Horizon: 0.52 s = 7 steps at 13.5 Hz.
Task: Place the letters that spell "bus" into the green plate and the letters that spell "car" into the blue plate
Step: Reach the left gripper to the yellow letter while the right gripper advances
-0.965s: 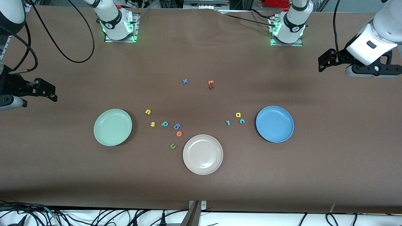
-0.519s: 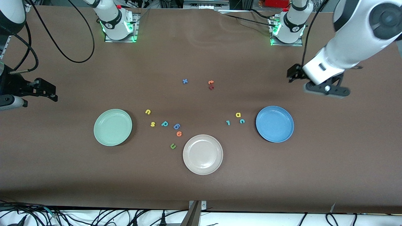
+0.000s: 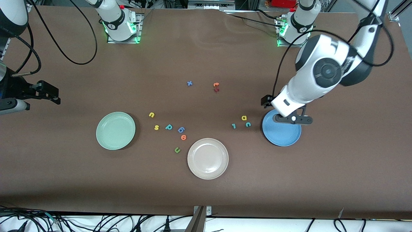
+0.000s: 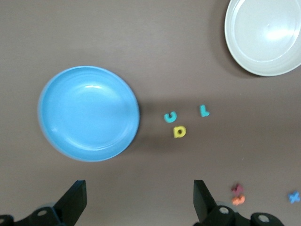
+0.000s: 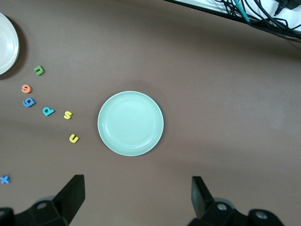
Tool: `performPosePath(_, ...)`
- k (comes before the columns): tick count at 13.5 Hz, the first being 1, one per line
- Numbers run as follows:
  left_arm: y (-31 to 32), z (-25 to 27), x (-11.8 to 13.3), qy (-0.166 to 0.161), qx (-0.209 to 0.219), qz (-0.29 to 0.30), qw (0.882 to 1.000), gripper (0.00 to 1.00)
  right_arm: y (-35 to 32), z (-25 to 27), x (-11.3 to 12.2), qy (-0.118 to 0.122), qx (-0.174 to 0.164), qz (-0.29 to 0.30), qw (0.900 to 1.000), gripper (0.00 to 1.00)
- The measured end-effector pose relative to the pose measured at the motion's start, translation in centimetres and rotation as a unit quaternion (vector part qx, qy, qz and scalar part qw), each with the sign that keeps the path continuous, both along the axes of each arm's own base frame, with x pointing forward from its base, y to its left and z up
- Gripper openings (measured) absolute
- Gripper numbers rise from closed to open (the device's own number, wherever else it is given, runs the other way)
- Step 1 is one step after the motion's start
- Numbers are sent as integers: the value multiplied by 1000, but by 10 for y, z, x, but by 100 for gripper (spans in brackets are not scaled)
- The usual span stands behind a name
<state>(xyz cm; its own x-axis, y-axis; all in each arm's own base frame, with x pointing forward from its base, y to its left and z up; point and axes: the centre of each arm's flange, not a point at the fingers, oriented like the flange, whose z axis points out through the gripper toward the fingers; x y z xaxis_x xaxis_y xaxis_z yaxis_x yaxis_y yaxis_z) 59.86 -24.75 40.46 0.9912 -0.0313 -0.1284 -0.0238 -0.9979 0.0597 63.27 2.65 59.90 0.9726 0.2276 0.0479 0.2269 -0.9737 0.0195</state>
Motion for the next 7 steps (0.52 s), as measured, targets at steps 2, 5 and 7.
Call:
performPosePath(2,-30,-37,-1,3,-4,12,1000,100,2,-1,0,1,0,2,1000,100)
performPosePath(5,-60,-92,-5,11,-2,10,1000,100,0,-9,-1,12,0,0,1000,100)
performPosePath(7,-65,-124,-7,22,11,5,1000,100,-2,-10,-4,15,0,-2,1000,100)
